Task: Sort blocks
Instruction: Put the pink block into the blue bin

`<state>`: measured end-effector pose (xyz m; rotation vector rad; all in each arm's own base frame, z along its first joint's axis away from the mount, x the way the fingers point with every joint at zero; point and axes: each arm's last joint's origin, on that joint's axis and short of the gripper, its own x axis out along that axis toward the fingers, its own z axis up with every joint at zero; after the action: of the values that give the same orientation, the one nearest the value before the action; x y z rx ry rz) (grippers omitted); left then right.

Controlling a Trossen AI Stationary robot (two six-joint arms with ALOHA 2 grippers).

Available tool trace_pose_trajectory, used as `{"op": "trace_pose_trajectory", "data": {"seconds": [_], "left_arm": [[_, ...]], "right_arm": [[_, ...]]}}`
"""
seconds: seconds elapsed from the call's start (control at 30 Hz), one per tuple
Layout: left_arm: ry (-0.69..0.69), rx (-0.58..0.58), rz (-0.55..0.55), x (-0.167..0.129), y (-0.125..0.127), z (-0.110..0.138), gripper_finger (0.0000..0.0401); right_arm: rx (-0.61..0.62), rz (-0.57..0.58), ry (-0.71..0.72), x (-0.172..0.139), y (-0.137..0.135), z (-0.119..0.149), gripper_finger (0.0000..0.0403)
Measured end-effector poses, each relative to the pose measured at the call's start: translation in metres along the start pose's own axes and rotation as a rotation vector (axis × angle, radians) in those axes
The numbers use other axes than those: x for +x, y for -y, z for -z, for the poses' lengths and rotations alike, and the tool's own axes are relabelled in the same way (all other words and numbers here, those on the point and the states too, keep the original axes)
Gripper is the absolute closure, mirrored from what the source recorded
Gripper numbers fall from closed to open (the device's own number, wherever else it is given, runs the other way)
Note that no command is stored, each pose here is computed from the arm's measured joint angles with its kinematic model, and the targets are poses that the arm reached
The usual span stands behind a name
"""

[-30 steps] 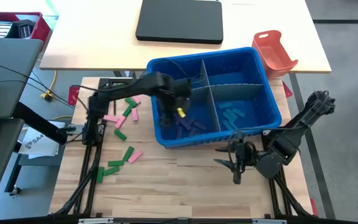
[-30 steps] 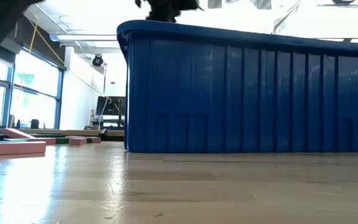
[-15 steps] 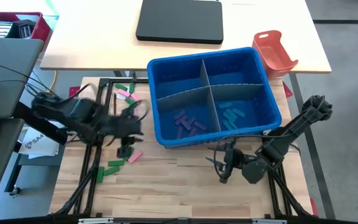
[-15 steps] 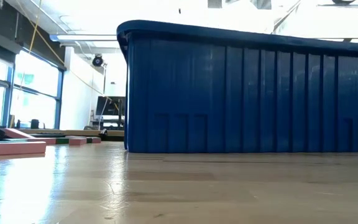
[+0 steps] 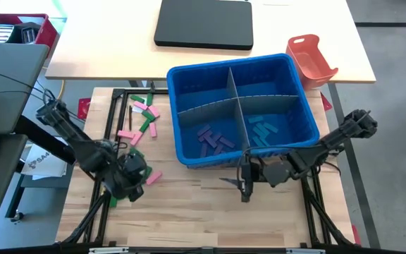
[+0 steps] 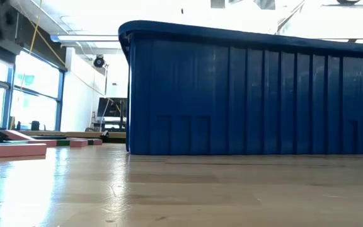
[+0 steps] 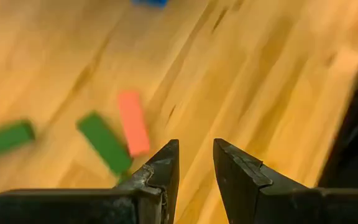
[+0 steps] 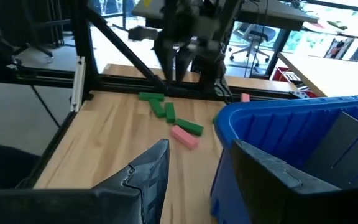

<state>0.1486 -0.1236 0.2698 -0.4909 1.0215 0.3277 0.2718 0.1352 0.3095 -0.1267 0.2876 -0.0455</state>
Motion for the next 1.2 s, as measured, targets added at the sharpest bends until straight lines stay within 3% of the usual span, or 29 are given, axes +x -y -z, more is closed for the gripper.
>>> {"op": "trace_pose_trajectory", "data": {"seconds": [0.23, 0.33, 0.47, 0.63, 0.77, 0.97, 1.2], "left_arm": [[-0.062, -0.044, -0.136, 0.033, -0.020, 0.029, 0.0311], [-0.062, -0.056, -0.181, 0.042, -0.028, 0.034, 0.0311], [-0.013, -0.048, -0.202, 0.045, -0.031, 0.034, 0.0311], [0.068, 0.076, -0.211, 0.043, -0.030, 0.037, 0.0311], [0.113, 0.132, -0.230, 0.040, -0.031, 0.041, 0.0311], [0.130, 0.130, -0.200, 0.038, -0.028, 0.046, 0.0311], [0.170, 0.110, -0.183, 0.035, -0.027, 0.050, 0.0311]], "right_arm": [[-0.038, 0.067, -0.003, 0.013, 0.023, -0.001, 0.0234], [-0.030, 0.008, 0.019, 0.019, 0.035, -0.004, 0.0234], [0.086, -0.102, 0.024, 0.033, 0.055, -0.003, 0.0234], [0.185, -0.172, 0.020, 0.063, 0.070, 0.009, 0.0234], [0.180, -0.228, -0.001, 0.088, 0.071, -0.001, 0.0234], [0.010, -0.255, -0.224, 0.120, 0.063, -0.022, 0.0234], [0.029, -0.198, -0.497, 0.146, 0.070, -0.035, 0.0227]]}}
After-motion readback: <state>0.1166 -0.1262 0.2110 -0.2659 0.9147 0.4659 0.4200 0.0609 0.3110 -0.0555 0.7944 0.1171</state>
